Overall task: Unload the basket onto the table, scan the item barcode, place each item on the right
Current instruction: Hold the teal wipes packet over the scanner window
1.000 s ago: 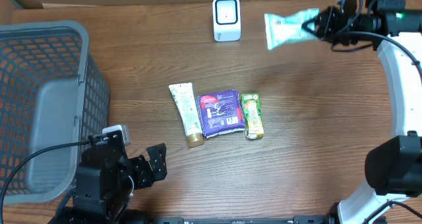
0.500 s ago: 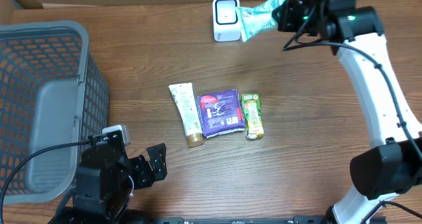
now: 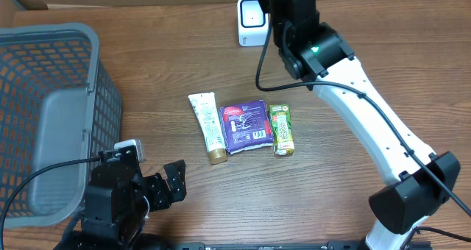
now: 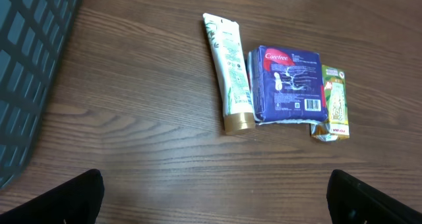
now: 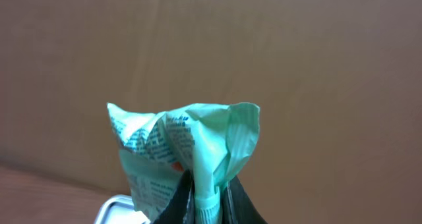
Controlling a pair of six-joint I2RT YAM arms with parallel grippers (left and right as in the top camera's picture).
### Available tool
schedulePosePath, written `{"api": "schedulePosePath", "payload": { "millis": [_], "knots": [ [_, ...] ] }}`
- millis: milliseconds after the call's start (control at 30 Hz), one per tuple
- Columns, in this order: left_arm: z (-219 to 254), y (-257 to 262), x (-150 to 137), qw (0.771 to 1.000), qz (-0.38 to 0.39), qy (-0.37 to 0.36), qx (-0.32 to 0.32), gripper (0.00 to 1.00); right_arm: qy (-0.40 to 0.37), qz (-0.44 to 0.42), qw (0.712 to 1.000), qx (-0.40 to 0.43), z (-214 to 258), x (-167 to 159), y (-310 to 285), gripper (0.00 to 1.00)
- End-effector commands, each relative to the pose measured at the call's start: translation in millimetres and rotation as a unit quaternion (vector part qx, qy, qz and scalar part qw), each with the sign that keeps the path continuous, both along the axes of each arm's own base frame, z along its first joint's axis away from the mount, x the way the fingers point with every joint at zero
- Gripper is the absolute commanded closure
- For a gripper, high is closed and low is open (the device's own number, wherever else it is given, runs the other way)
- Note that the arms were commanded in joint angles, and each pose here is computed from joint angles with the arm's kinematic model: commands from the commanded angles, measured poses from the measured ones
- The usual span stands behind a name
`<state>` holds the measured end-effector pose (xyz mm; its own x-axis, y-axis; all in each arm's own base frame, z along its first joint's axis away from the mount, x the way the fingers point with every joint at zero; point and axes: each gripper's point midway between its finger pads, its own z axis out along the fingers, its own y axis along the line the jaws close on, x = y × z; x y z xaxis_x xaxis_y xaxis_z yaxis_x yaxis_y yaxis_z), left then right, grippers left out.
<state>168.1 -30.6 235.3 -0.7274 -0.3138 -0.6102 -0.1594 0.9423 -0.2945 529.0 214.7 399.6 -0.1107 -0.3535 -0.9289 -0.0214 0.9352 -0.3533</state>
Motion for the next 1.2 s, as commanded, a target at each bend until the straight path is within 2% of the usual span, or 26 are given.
{"api": "schedulePosePath", "payload": {
  "millis": [0, 200, 367, 500, 933, 1167],
  "knots": [
    [-1, -2, -2, 1.0, -0.002, -0.001, -0.005, 0.0, 0.003, -0.042, 0.995, -0.095, -15, 19, -15, 0.96],
    [-1, -2, -2, 1.0, -0.002, -0.001, -0.005, 0.0, 0.023, -0.015, 0.983, -0.182, -62, 44, 6, 0.96],
    [-1, -2, -2, 1.0, -0.002, -0.001, -0.005, 0.0, 0.02, 0.008, 0.956, -0.293, -105, 68, 27, 0.96],
    [-1, -2, -2, 1.0, -0.002, -0.001, -0.005, 0.0, 0.007, 0.009, 0.943, -0.333, -136, 84, 37, 0.96],
    [-1, -2, -2, 1.0, -0.002, -0.001, -0.005, 0.01, 0.017, 0.035, 0.92, -0.391, -214, 106, 49, 0.96],
    [-1, -2, -2, 1.0, -0.002, -0.001, -0.005, 0.01, 0.018, 0.039, 0.92, -0.389, -220, 108, 48, 0.96]
  ]
}}
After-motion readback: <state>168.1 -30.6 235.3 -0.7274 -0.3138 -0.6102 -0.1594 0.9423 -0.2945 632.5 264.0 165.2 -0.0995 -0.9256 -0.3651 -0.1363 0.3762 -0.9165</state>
